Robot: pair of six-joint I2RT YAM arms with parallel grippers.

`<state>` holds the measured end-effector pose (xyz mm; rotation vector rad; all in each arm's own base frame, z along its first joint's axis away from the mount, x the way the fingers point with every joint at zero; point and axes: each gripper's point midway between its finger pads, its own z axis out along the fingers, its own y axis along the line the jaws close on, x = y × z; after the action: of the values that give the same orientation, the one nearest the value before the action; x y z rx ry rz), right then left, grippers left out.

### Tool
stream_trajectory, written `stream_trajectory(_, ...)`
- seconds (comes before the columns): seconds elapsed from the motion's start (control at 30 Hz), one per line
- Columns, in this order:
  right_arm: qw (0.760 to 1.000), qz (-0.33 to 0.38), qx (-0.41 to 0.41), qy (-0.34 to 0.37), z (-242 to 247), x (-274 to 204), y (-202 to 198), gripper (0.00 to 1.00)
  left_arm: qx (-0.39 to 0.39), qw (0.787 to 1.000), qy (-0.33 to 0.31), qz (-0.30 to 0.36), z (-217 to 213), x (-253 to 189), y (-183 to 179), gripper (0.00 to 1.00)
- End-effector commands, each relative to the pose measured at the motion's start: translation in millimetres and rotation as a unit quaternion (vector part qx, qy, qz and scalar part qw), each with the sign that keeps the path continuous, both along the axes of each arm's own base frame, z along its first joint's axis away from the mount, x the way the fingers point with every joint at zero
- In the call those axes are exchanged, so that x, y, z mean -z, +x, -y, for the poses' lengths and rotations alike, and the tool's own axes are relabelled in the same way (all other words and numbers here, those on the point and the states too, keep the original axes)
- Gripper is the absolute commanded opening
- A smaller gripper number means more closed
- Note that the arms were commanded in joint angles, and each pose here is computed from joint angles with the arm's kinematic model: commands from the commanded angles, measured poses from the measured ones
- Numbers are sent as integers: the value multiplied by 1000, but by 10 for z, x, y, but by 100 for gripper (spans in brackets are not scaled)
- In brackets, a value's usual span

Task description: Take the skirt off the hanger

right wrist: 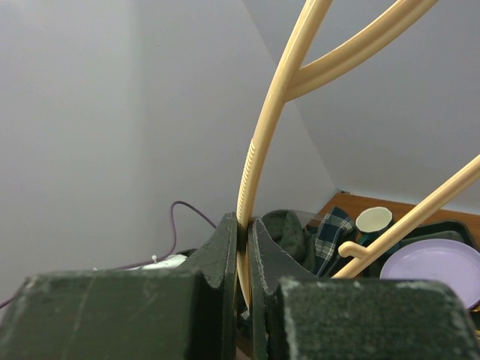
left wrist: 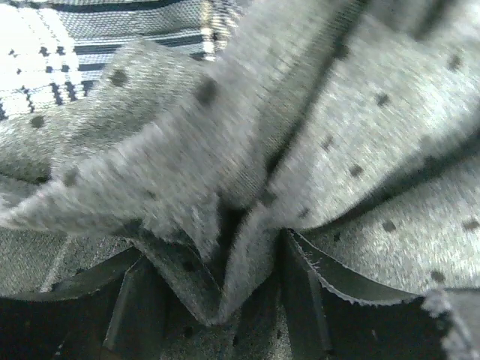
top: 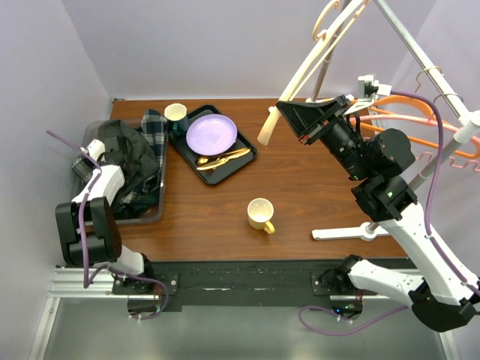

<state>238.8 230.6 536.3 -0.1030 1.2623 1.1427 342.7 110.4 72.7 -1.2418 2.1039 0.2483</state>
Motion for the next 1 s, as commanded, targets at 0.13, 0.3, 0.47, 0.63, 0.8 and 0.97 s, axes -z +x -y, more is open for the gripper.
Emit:
stream_trajectory(0.13,999,33,4,25,125,-236,-148,0,130,988,11,84,399,-466,389,27)
stream_trajectory(0.3,999,33,5,26,144,-240,-160,0,86,993,30,78,269,-751,286,0)
stream_trajectory(0.47,999,38,6,29,175,-271,-195,0,106,985,45,129,294,-1171,322,15)
stream_trajectory(0.63,998,43,5,39,215,-314,-247,0,174,955,84,224,453,-1828,360,72)
stream_trajectory(0.8,998,39,-9,37,166,-296,-261,0,250,921,92,285,667,-2349,585,78)
stream_trajectory(0.97,999,34,-11,33,127,-258,-221,0,257,913,115,296,577,-2536,1006,70)
